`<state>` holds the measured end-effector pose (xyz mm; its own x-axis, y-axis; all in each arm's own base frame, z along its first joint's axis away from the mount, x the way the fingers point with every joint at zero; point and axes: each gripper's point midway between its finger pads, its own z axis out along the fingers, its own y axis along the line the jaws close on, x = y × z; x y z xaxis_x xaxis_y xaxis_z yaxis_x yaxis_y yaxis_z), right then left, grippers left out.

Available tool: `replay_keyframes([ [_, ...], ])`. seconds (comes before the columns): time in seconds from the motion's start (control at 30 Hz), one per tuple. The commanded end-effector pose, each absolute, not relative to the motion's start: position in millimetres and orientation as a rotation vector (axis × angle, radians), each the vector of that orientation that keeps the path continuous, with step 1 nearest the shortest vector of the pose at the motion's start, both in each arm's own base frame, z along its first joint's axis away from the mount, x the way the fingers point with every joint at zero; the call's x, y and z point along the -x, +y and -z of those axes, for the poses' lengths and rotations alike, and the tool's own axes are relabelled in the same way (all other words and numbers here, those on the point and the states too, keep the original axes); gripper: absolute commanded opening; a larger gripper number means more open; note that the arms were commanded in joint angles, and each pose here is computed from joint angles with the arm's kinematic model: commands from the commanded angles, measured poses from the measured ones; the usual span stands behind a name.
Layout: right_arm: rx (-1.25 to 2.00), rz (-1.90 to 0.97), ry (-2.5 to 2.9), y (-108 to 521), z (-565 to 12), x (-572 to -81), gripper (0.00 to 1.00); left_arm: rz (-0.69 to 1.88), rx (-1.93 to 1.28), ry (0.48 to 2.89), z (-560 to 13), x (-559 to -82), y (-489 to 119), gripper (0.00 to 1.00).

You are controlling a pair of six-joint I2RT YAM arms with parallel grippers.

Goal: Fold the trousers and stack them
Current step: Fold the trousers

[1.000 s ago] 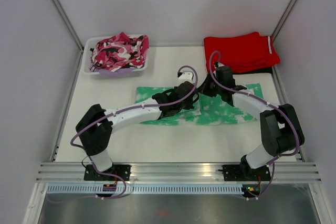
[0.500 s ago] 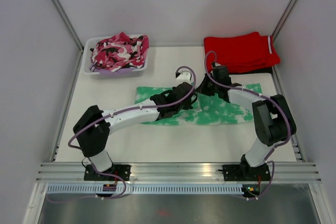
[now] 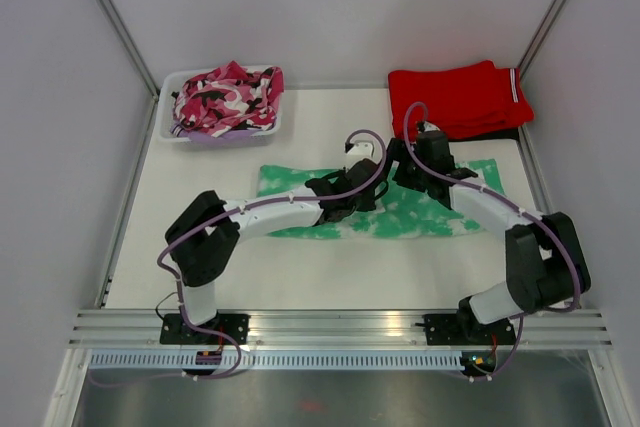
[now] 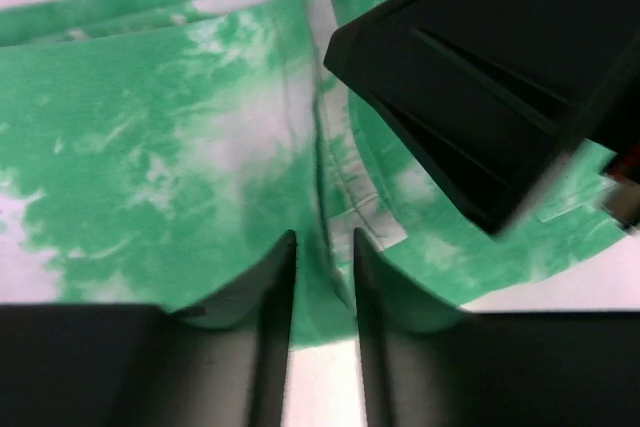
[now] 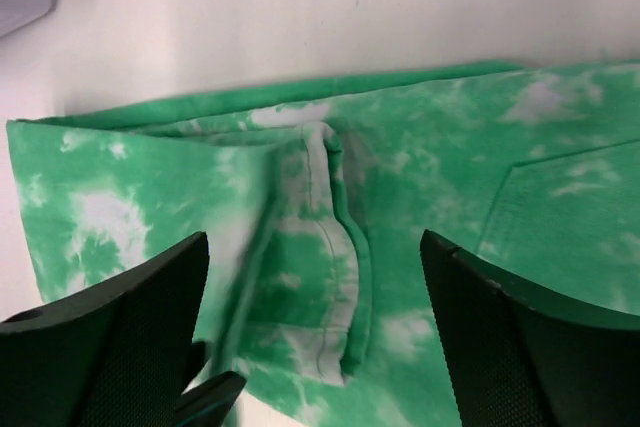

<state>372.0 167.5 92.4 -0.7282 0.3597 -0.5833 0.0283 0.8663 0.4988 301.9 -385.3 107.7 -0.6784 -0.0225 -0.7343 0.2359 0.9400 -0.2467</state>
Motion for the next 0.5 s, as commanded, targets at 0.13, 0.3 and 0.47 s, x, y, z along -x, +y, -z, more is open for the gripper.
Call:
replay_keyframes([
  [0.13, -0.291, -0.506, 2.204, 142, -136, -363, 0.98, 0.558, -0.134, 2.300, -116, -297, -412, 0.72],
  [0.3, -0.296, -0.464, 2.162, 132, -149, -359, 0.98, 0.536, -0.113, 2.265, -134, -299, -402, 0.91],
  [0.47, -0.298, -0.455, 2.146, 128, -153, -356, 0.98, 0.512, -0.080, 2.238, -151, -302, -390, 0.95],
])
